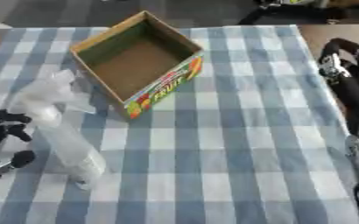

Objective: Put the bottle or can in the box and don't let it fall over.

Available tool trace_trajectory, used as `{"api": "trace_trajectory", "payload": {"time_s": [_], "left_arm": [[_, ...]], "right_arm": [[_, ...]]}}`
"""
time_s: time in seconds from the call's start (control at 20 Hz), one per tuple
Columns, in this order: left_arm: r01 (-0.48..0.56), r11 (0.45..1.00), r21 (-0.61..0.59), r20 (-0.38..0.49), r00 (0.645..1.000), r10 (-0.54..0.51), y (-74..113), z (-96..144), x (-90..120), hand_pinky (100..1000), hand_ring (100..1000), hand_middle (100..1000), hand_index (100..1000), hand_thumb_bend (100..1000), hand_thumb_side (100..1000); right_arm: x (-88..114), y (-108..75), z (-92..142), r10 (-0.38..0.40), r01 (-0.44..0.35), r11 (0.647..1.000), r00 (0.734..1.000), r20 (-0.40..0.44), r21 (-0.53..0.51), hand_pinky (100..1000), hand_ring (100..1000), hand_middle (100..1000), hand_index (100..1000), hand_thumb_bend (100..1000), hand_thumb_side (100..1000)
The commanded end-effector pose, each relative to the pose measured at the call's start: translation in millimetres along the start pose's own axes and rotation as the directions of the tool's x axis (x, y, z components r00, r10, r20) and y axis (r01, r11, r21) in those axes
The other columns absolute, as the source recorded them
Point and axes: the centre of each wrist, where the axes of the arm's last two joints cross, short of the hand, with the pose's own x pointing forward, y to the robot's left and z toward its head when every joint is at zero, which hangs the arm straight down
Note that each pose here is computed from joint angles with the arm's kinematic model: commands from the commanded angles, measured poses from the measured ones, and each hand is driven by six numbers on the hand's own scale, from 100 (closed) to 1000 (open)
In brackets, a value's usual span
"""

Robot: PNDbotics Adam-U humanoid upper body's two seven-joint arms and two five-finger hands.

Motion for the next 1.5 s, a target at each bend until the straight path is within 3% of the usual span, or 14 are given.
{"api": "trace_trajectory", "payload": {"time_s": [0.05,0.9,1.5], "left_arm": [[0.013,0.999,-0.036,0.026,1.0,-0.012,1.2,-4,9,903,541,667,794,869,352],[0.012,0.981,-0.195,0.091,0.996,0.006,-15.6,-23,19,907,546,681,801,895,327],[0.01,0.957,-0.291,0.121,0.992,0.027,-37.7,-49,24,906,544,679,799,895,326]], "right_arm": [[11,-2.1,-4,-0.002,0.001,1.0,0.999,0.041,0.005,749,753,892,779,166,495],[10,0.2,-3,-0.007,0.006,1.0,0.999,0.037,0.015,749,752,892,778,161,500],[9,2.2,-3,-0.012,0.012,1.0,0.999,0.031,0.023,749,752,892,777,159,502]]}}
